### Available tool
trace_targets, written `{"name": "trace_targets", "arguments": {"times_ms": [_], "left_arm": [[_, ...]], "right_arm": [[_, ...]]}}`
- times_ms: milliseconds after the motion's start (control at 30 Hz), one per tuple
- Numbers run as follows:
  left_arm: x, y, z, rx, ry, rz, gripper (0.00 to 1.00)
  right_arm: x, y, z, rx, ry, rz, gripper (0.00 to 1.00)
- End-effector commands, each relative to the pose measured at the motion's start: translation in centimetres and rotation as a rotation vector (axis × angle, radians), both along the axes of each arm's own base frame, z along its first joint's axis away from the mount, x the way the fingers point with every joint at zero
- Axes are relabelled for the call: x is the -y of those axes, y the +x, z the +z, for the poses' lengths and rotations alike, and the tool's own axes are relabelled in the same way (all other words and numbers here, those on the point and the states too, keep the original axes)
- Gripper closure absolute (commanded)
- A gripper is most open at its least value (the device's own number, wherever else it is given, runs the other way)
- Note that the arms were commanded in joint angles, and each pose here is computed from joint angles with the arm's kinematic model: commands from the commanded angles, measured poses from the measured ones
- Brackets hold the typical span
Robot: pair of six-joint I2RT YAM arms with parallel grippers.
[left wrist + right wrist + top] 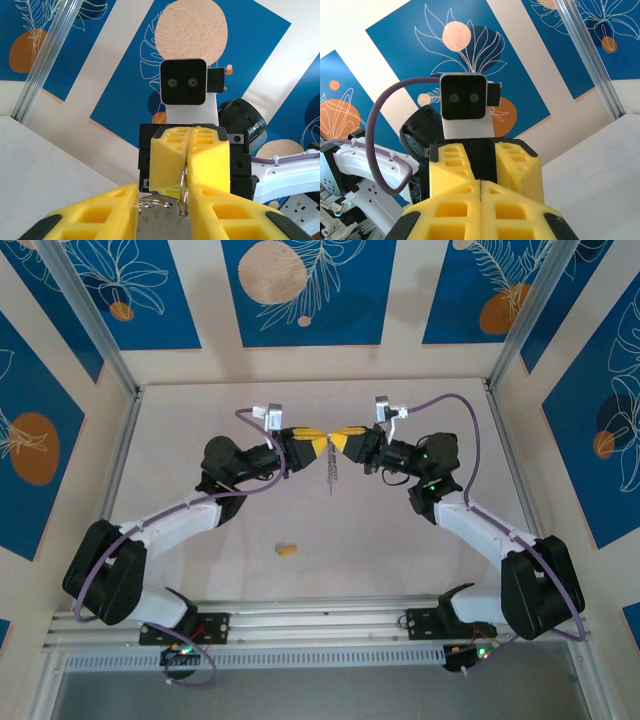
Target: Put the keys on the keyring
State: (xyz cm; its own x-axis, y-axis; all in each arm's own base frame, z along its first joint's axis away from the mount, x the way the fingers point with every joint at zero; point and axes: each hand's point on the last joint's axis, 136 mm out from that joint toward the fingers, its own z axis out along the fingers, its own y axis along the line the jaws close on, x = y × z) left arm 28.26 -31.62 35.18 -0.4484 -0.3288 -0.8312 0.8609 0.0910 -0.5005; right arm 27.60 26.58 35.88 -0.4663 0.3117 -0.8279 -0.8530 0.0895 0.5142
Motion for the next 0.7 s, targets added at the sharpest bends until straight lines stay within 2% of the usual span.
{"name": "trace_targets", "arguments": {"times_ms": [0,200,333,467,600,633,667], "left_arm": [[0.24,-0.53,1.62,0.051,-0.034,-0.032,0.69],[0.37,-0.62,1.48,0.05,-0.031,-0.04,0.75],[0.45,-0.67,1.37,0.051,-0.032,-0.041,0.85],[0.5,-0.74,1.57,0.057,-0.041,-0.039,1.0],[0.37,-0.5,1.63,0.063,-0.039,-0.013,1.0],[0.31,-0.4,1.59,0.065,-0.034,-0.002,1.0],[0.18,-0.24,1.49,0.064,-0.027,0.014,1.0]], "right_arm": [[0.02,0.09,2.23,0.055,0.038,-0.015,1.0],[0.03,0.08,2.31,0.057,0.037,-0.018,1.0],[0.0,0.14,2.24,0.055,0.035,-0.018,1.0],[-0.09,0.1,2.11,0.049,0.031,-0.012,1.0],[-0.06,0.29,1.79,0.026,0.018,-0.015,1.0],[0.09,0.4,1.73,0.018,0.015,-0.024,0.97],[0.34,0.67,1.52,-0.001,0.011,-0.039,0.88]]}}
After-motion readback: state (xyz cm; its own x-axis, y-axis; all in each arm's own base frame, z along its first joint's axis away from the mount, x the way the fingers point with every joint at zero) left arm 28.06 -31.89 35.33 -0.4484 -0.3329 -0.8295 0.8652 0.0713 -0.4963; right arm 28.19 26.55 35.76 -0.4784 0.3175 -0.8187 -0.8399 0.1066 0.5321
